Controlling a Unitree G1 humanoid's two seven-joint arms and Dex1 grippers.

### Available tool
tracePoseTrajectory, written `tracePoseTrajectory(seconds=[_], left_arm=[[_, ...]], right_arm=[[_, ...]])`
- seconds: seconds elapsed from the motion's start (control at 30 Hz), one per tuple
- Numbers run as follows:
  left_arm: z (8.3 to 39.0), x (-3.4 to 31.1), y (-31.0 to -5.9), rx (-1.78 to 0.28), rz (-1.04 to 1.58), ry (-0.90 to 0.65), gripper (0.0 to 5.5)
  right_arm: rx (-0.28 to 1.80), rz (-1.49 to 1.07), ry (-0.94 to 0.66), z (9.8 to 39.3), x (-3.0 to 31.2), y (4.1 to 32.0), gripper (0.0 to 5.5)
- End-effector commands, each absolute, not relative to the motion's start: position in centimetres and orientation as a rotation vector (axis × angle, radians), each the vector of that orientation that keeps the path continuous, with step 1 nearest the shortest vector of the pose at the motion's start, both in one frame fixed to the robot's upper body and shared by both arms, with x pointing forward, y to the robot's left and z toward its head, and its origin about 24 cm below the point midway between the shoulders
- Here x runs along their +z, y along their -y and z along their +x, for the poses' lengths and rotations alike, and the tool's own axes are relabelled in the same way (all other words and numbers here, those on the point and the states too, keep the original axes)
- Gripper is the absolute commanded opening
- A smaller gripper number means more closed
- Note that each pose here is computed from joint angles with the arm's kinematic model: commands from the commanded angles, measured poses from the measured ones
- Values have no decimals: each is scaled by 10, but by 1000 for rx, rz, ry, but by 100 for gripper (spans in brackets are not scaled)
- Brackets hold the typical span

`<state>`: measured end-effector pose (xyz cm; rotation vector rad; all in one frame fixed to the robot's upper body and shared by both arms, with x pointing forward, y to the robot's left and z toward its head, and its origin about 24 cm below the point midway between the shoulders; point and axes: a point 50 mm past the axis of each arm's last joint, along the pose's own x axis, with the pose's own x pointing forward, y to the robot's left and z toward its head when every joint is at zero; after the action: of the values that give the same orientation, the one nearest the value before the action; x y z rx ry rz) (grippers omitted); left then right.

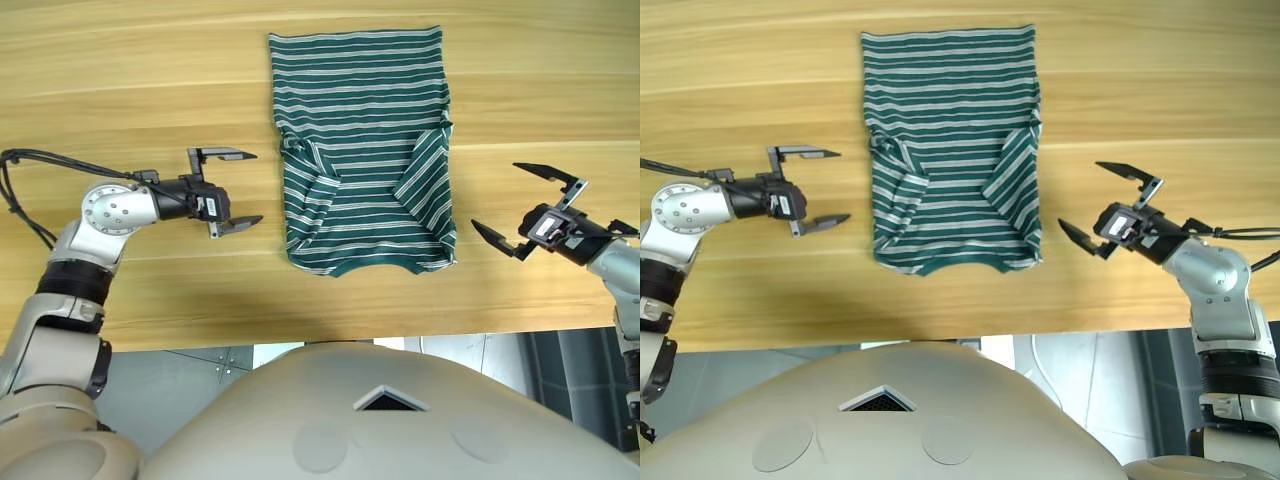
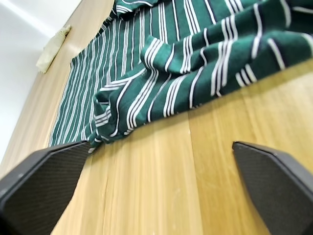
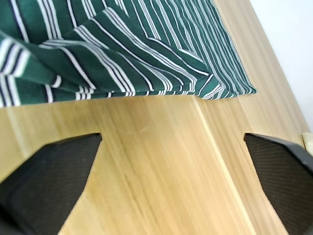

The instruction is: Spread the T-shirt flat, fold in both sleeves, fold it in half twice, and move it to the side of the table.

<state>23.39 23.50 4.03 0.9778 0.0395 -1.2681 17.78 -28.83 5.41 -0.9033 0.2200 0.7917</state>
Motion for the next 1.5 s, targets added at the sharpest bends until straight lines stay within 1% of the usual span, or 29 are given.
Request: tracePoseTrajectory(seconds=[0.03, 0.1, 0.17, 0.3, 0.43, 0.63, 0.73, 0.8, 1.03, 1.1, 1.23, 1.47, 1.5], left_arm=[[207, 23, -246, -1382, 991, -191, 540], [192, 18, -238, -1459, 942, -194, 540], [185, 15, -231, -1493, 913, -191, 540], [173, 8, -220, -1555, 847, -188, 540], [172, 2, -211, -1574, 837, -181, 540], [180, -7, -199, -1571, 892, -162, 540], [182, -12, -197, -1571, 915, -164, 540], [181, -13, -196, -1583, 918, -162, 511], [172, -15, -198, -1651, 913, -170, 390], [168, -16, -200, -1676, 909, -186, 339], [165, -18, -204, -1698, 925, -208, 263], [162, -19, -203, -1721, 924, -208, 258], [162, -19, -203, -1723, 924, -208, 258]], right_arm=[[925, -934, -310, 162, 43, 285, 538], [1025, -942, -350, 150, 33, 277, 538], [1081, -949, -360, 142, 29, 273, 538], [1156, -952, -331, 132, 34, 268, 538], [1175, -956, -329, 132, 31, 265, 538], [1204, -958, -341, 133, 24, 259, 538], [1206, -963, -351, 136, 19, 257, 538], [1213, -966, -364, 137, 16, 255, 540], [1254, -965, -365, 135, 13, 249, 405], [1259, -966, -364, 135, 13, 249, 353], [1265, -965, -360, 135, 14, 248, 274], [1259, -966, -368, 135, 13, 249, 158], [1259, -965, -369, 136, 13, 249, 133]])
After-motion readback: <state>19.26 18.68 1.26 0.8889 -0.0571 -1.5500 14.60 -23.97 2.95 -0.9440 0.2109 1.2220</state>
